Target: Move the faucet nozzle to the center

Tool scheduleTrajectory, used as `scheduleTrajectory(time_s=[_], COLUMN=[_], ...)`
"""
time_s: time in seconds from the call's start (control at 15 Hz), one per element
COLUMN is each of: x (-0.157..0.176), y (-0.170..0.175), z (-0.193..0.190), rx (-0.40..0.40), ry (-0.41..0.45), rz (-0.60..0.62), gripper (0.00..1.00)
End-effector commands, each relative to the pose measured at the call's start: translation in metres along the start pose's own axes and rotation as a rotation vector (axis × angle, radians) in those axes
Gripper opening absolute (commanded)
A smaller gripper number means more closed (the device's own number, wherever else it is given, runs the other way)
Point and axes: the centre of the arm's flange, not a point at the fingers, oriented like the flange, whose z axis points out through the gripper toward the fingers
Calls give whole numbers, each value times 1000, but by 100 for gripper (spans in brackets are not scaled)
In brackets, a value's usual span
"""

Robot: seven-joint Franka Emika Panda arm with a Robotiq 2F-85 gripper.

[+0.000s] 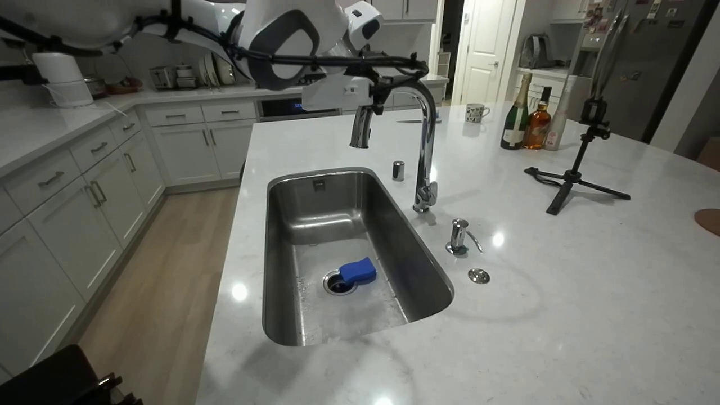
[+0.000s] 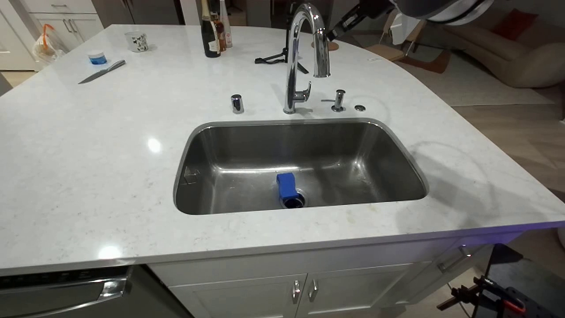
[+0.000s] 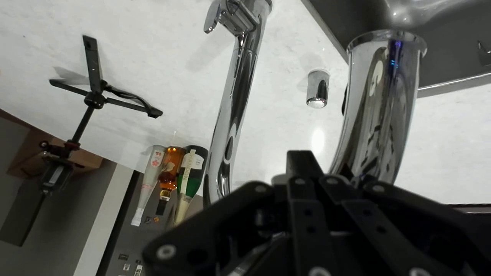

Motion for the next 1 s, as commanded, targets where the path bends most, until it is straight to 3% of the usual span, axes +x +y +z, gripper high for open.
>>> scheduleTrajectory(time_s=[0.0,0.93], x=[-15,-17], y=[-8,-24], z=[-12,-7], rx=[8,22], ry=[26,77], rz=[-29,-72], gripper=[0,0])
